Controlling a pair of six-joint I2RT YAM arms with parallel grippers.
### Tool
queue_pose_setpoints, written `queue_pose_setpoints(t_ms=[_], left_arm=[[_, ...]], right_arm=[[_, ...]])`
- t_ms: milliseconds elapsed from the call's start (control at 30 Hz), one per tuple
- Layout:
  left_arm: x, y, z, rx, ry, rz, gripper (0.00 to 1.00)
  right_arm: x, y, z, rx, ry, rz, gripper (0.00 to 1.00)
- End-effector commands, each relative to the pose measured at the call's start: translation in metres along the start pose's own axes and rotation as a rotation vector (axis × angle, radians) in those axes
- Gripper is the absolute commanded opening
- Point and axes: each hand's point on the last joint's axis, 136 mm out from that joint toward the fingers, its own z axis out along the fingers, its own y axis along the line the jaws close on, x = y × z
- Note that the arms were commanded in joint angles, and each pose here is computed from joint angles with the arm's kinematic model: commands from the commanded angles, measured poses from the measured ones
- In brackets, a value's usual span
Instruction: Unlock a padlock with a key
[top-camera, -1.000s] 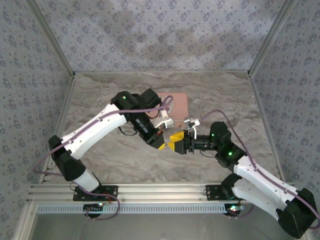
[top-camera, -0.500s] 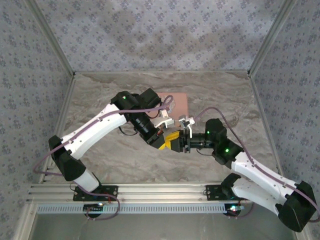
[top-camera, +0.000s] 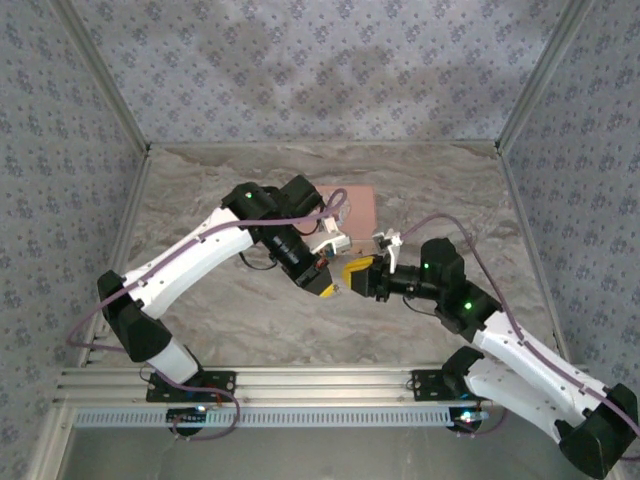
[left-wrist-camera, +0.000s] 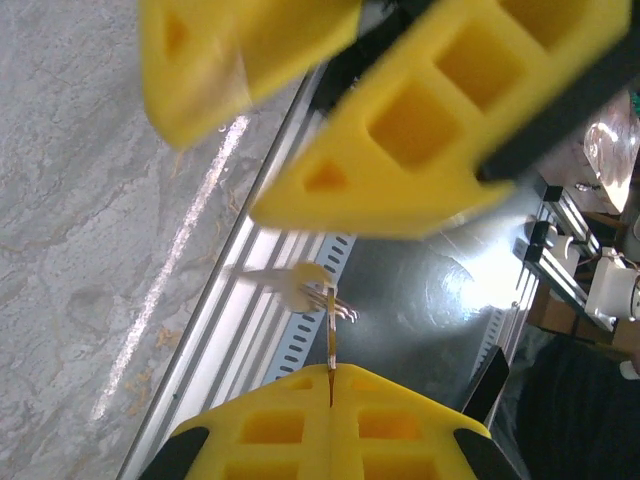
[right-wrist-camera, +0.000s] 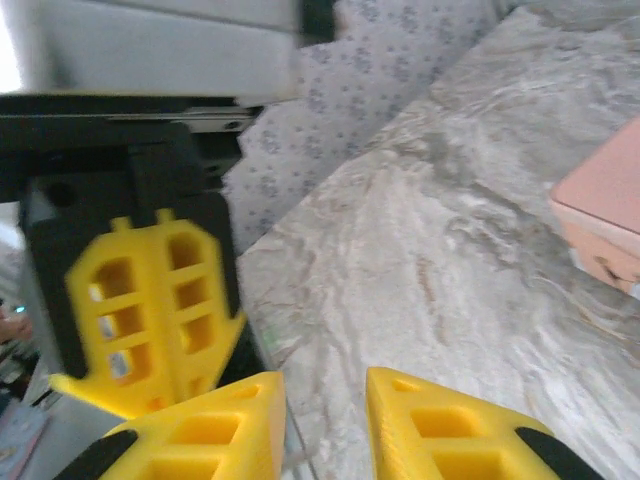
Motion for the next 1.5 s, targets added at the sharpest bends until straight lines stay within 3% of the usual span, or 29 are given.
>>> queue_pose_setpoints(t_ms=[0, 267, 533, 767, 933, 1100, 1233, 1467], left_arm=[[0.008, -0.01, -0.003, 0.041, 0.013, 0.005, 0.0], [0.007, -0.01, -0.003, 0.042, 0.012, 0.008, 0.0], [0.004, -0.011, -0.005, 0.044, -0.003, 0.019, 0.0], [0.003, -0.009, -0.008, 0.037, -0.019, 0.017, 0.0], [0.002, -0.008, -0.01, 0.035, -0.026, 0.013, 0.0], [0.001, -0.006, -0.011, 0.03, -0.031, 0.01, 0.0], [0.001, -0.007, -0.011, 0.029, -0.034, 0.009, 0.0], [-0.001, -0.004, -0.013, 0.018, -0.046, 0.008, 0.0]], right_arm=[[0.007, -0.014, -0.006, 0.072, 0.0, 0.025, 0.3], [-0.007, 0.024, -0.008, -0.132, -0.039, 0.008, 0.46], [0.001, 0.039, 0.004, -0.254, 0.028, 0.025, 0.47], [0.007, 0.042, 0.007, -0.277, 0.054, 0.021, 0.34], [0.01, 0.046, 0.007, -0.297, 0.066, 0.022, 0.16], [0.013, 0.046, 0.006, -0.301, 0.081, 0.022, 0.23], [0.015, 0.045, 0.006, -0.299, 0.082, 0.025, 0.2], [0.015, 0.046, 0.005, -0.3, 0.084, 0.016, 0.0]])
